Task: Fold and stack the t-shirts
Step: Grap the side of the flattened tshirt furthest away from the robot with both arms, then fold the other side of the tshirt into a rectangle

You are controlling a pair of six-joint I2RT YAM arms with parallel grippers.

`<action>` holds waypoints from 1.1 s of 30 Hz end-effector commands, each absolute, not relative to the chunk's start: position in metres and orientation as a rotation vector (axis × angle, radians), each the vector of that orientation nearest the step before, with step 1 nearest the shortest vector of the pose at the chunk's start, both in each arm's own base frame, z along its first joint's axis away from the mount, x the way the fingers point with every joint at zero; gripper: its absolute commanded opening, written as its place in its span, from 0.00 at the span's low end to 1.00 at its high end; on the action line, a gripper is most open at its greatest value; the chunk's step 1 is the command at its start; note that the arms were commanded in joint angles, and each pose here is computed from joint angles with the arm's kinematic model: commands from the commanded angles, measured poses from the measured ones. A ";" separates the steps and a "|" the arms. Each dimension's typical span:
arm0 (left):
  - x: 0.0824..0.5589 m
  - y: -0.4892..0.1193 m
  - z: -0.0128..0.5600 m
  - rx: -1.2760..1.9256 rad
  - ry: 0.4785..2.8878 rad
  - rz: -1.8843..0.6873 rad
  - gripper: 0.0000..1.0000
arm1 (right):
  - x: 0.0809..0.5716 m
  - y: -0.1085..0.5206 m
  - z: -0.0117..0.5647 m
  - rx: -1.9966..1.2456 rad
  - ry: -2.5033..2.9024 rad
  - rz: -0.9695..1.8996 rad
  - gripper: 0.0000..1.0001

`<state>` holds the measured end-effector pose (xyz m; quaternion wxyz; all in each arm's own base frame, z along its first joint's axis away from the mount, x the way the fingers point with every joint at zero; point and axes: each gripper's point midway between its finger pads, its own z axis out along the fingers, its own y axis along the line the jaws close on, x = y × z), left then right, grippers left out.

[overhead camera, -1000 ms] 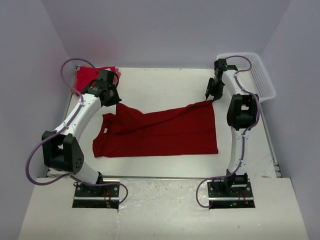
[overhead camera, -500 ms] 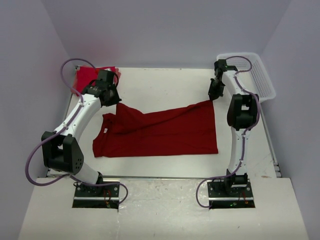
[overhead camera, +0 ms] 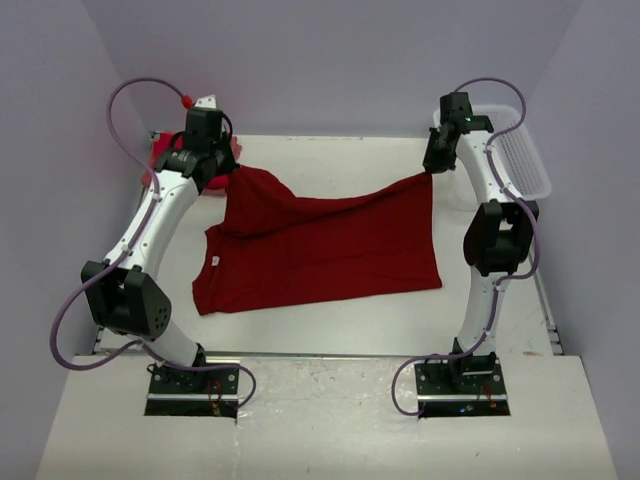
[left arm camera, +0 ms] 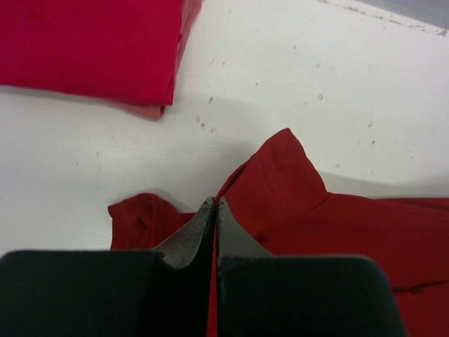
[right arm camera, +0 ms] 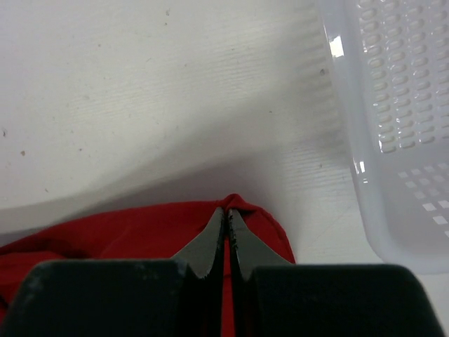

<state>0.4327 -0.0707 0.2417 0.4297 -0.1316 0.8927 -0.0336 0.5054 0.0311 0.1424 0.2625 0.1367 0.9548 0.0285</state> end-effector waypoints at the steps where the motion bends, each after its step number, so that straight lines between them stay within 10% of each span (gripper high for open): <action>1: 0.458 -0.069 0.264 -0.250 2.145 -0.048 0.00 | 0.509 0.026 0.163 0.327 2.528 0.051 0.00; 33: 0.534 -0.102 0.296 0.117 1.971 -0.088 0.00 | 0.504 0.026 0.133 0.307 2.584 0.034 0.02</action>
